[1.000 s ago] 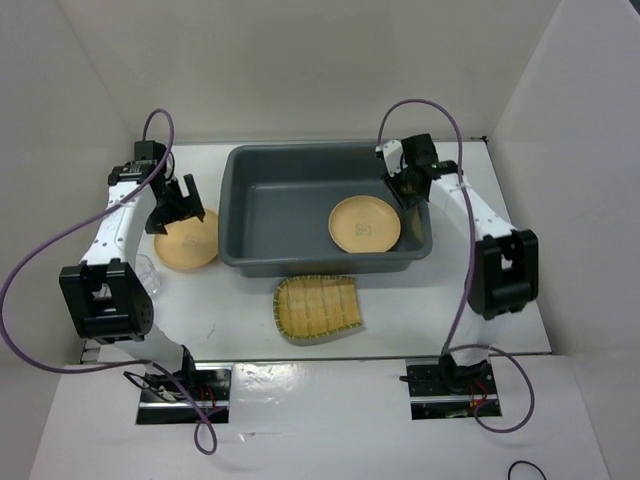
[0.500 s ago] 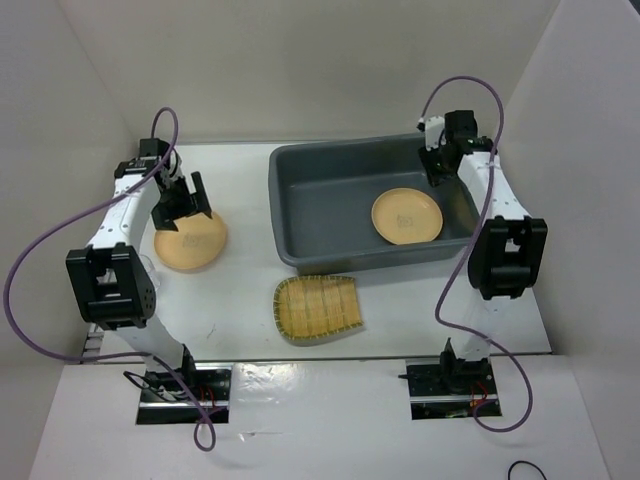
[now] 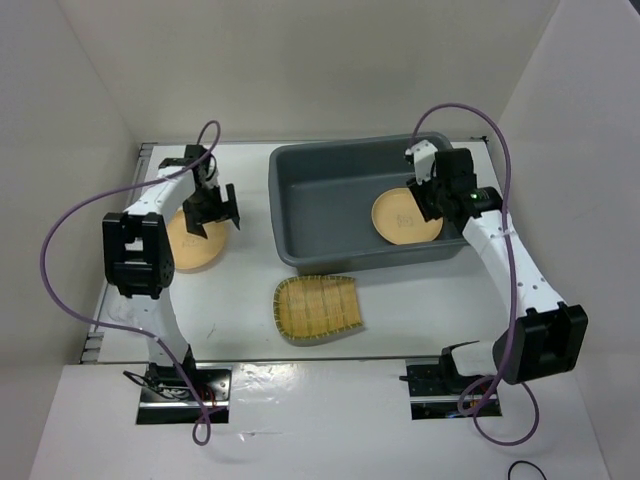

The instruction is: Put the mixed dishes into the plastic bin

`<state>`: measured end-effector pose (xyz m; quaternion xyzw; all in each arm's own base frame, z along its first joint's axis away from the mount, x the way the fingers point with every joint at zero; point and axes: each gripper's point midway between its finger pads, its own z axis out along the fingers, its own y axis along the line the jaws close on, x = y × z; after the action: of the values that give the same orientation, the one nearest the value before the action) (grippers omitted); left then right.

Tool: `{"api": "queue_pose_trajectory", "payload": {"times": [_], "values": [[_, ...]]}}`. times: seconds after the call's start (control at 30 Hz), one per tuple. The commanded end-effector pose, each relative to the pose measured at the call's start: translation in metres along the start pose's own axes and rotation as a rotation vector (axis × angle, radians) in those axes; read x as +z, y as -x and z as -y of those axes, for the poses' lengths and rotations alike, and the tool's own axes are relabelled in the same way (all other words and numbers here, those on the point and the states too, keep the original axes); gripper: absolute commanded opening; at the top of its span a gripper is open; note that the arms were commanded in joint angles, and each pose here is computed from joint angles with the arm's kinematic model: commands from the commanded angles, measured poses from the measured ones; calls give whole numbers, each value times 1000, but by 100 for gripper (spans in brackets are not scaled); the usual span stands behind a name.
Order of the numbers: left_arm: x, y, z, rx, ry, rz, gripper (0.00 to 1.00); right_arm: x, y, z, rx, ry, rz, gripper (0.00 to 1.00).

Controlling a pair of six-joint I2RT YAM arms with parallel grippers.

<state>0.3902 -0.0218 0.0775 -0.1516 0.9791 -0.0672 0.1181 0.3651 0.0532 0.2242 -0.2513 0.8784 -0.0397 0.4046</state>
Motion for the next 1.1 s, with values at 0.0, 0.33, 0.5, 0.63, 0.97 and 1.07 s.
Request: {"api": "queue_pose_trajectory", "payload": {"times": [0.0, 0.33, 0.5, 0.63, 0.97, 1.07], "values": [[4, -6, 9, 12, 31, -11, 100, -3, -12, 23, 77, -172, 8, 43], [54, -42, -4, 41, 105, -140, 77, -18, -36, 31, 174, -188, 2, 47], [64, -47, 1, 60, 106, -153, 54, -23, -53, 33, 236, -175, -7, 47], [55, -28, -5, 68, 164, -94, 0, -20, -62, 22, 255, -123, -11, 47], [-49, 85, 21, 32, 162, 225, 0, -22, -78, 35, 312, -176, -26, 48], [-77, 111, 41, 13, 91, 299, 0, -23, -79, 38, 312, -197, -34, 48]]}}
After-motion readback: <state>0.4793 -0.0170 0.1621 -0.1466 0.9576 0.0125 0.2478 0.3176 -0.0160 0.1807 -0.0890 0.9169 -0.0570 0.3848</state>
